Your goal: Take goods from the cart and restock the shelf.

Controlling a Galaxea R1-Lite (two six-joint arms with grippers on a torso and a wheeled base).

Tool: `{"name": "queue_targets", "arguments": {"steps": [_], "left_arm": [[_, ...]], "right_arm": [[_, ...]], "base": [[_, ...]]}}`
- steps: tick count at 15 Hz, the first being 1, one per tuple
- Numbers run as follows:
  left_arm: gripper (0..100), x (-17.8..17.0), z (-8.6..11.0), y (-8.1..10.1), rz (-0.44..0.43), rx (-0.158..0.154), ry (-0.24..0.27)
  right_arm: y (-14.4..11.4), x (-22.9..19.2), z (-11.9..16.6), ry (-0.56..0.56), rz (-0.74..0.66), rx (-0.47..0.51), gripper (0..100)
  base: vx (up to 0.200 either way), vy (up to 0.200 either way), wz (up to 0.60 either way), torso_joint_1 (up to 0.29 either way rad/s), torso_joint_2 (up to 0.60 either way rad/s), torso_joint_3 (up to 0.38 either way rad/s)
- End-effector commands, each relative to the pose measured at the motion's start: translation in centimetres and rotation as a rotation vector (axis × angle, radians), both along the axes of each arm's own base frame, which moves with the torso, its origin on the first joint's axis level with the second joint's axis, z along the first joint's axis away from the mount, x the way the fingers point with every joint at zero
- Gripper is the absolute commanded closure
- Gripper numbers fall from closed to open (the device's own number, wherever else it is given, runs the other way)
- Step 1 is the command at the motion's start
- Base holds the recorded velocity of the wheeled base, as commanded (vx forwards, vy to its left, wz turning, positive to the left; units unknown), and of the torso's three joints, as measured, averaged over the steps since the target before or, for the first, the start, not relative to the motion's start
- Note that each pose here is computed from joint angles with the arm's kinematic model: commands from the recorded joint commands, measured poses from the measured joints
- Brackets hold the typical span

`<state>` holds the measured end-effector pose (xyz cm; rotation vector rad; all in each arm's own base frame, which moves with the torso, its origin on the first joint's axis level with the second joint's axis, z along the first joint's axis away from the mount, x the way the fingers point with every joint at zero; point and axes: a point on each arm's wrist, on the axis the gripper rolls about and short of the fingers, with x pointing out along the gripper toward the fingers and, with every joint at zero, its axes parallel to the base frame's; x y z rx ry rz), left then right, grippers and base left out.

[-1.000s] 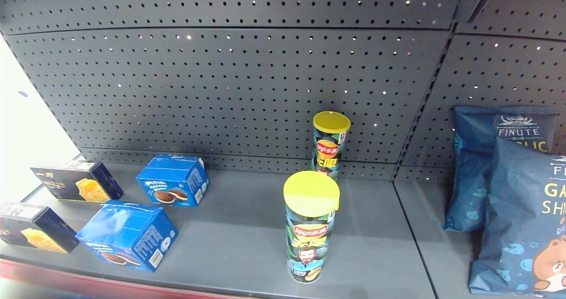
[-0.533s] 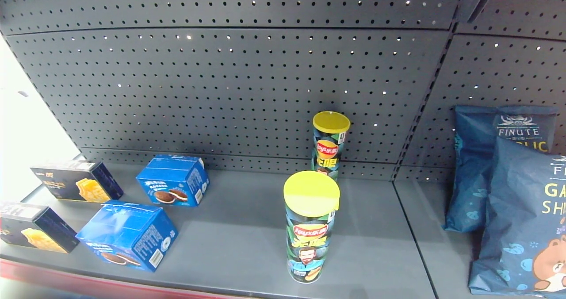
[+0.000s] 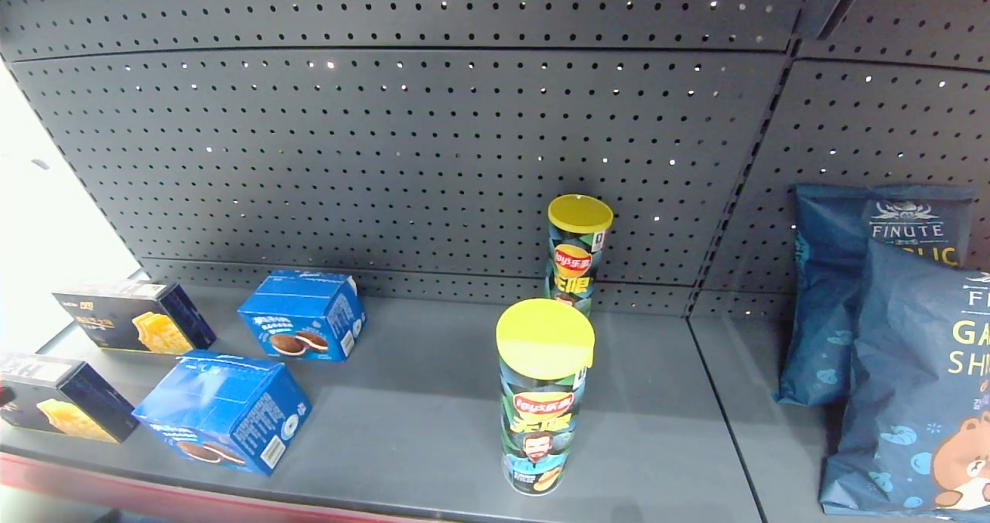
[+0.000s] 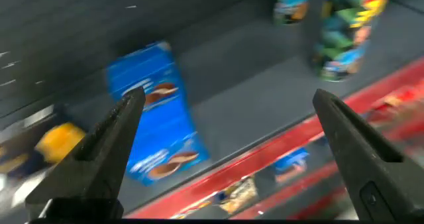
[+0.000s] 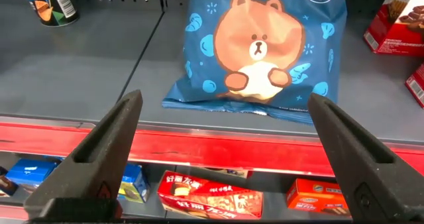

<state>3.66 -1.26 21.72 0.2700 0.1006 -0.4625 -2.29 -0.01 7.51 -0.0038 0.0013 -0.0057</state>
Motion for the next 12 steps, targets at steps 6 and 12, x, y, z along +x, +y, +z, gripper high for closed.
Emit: {"name": "queue_targets", "arguments": {"steps": [6, 12], "left_arm": [[0, 11.9, -2.6, -9.3, -0.281, 0.045, 0.338], [0, 15.5, -6.7, -12.1, -0.209, 0.154, 0.456]], "right_arm": [[0.0, 0.0, 0.0, 0.002, 0.000, -0.001, 0], [0.0, 0.0, 0.0, 0.002, 0.000, -0.001, 0]], "base": [[0.000, 0.000, 0.00, 0.000, 0.00, 0.000], [0.000, 0.000, 0.00, 0.000, 0.00, 0.000]]}}
